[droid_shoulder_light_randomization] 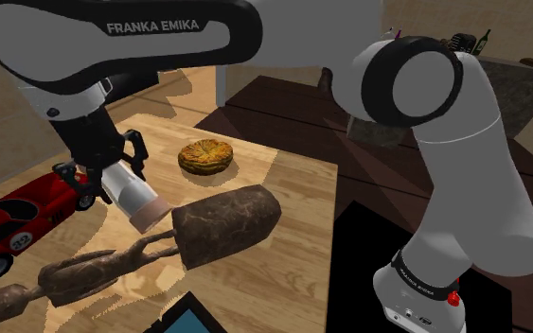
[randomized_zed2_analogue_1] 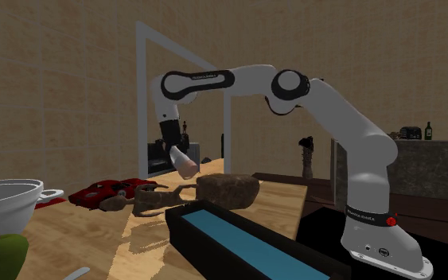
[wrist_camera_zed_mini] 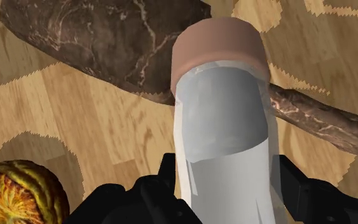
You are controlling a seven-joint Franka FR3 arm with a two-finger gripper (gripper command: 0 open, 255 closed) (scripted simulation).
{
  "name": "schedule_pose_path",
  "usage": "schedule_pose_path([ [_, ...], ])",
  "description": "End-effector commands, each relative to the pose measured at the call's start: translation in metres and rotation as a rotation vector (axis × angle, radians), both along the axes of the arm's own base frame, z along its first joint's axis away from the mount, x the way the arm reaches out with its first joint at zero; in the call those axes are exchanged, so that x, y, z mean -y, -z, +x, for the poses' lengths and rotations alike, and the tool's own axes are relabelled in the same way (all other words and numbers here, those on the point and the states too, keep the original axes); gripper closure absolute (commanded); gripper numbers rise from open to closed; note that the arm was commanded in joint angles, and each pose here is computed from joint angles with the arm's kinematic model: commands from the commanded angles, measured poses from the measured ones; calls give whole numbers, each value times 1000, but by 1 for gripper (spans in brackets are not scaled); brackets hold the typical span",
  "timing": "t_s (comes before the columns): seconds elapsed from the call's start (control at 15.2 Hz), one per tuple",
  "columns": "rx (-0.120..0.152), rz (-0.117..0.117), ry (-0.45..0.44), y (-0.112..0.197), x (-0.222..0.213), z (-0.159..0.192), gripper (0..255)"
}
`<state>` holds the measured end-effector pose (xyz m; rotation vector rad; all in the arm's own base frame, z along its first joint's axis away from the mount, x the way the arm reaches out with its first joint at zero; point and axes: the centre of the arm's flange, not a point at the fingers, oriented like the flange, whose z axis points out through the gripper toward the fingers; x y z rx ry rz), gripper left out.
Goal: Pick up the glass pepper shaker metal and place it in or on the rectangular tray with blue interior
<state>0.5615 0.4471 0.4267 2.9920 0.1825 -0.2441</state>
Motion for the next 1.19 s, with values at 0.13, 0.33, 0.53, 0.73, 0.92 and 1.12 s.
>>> schedule_pose_path([
  [0.13,1,-1,0,-1,-7,-52,255],
  [0.33,1,-1,0,-1,-13,-92,255],
  [0.53,1,-1,0,-1,-18,-131,255],
  [0.73,1,-1,0,-1,-24,-170,255],
  [0.92,1,-1,0,-1,-30,-209,255],
  [1.12,1,-1,0,-1,-36,-248,255],
])
